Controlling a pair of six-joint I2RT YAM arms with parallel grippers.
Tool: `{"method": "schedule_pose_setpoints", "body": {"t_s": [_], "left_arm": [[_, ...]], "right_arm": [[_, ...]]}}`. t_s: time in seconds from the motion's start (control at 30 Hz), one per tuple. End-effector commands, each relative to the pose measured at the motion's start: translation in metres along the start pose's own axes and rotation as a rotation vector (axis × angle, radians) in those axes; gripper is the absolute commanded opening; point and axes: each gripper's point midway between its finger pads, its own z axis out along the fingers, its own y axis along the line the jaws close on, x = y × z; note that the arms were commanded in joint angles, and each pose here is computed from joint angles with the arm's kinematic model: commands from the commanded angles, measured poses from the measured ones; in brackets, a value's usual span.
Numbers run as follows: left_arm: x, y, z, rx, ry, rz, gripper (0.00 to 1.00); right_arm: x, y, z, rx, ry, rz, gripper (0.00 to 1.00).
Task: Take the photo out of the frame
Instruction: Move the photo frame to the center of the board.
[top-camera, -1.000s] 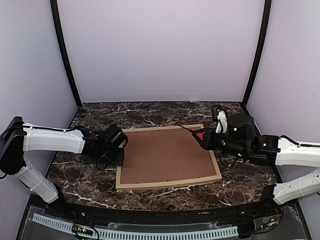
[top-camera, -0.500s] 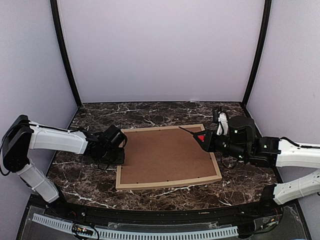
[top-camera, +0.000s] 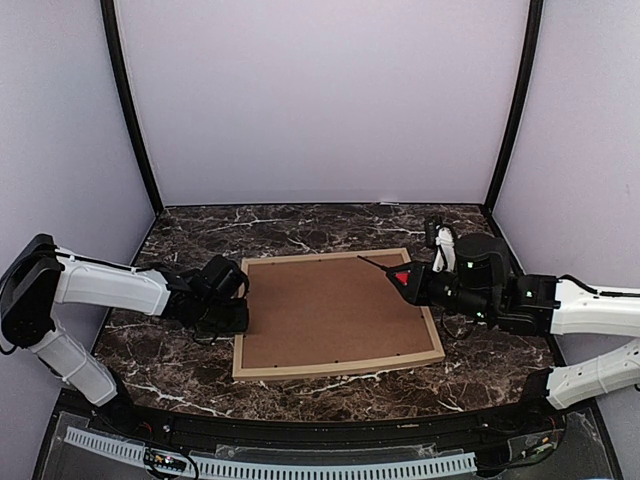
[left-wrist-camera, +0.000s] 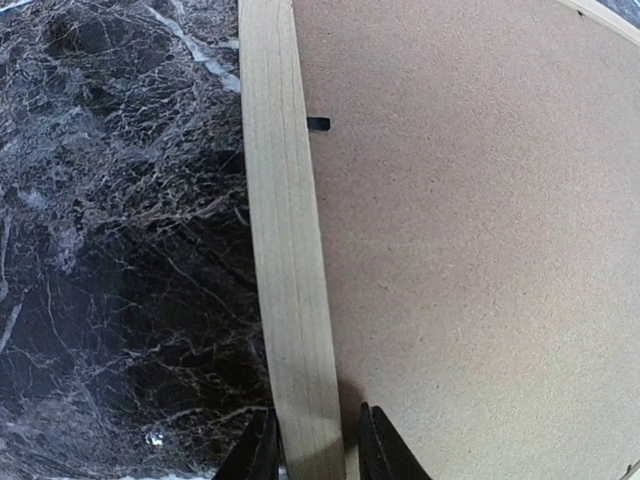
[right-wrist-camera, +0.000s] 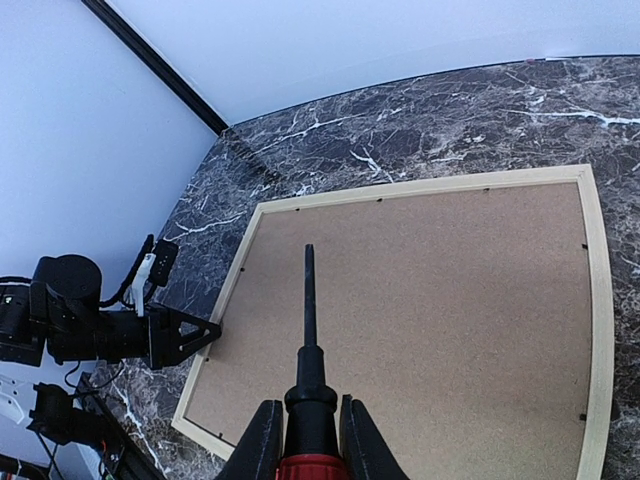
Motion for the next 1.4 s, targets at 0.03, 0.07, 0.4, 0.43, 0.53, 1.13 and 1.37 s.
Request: {"method": "schedule_pose_setpoints", "body": {"t_s": [0.03, 0.07, 0.4, 0.43, 0.53, 1.13, 1.37], "left_arm": [[0.033, -0.008, 0.006, 0.041, 0.114, 0.021, 0.25], [0.033, -0.011, 0.006, 0.049, 0.118, 0.019, 0.24], [0.048, -0.038, 0.015, 0.094, 0.163, -0.042, 0.21], [0.051, -0.041, 0.016, 0.098, 0.171, -0.040, 0.21], [0.053, -0.055, 0.019, 0.103, 0.183, -0.054, 0.20], [0.041, -0.140, 0.012, 0.307, 0.117, 0.019, 0.21], [0.024, -0.161, 0.003, 0.359, 0.067, 0.089, 0.22]], "right_arm": [[-0.004, 0.002, -0.002, -0.015, -0.033, 0.013, 0.00], [-0.004, -0.001, -0.003, -0.010, -0.036, 0.015, 0.00], [0.003, -0.017, -0.001, 0.054, -0.039, -0.034, 0.00], [0.003, -0.019, 0.000, 0.064, -0.038, -0.041, 0.00], [0.003, -0.019, 0.002, 0.077, -0.032, -0.064, 0.00], [-0.001, -0.018, -0.005, 0.093, -0.002, -0.051, 0.00], [0.004, -0.027, -0.013, 0.116, 0.010, -0.022, 0.00]]}}
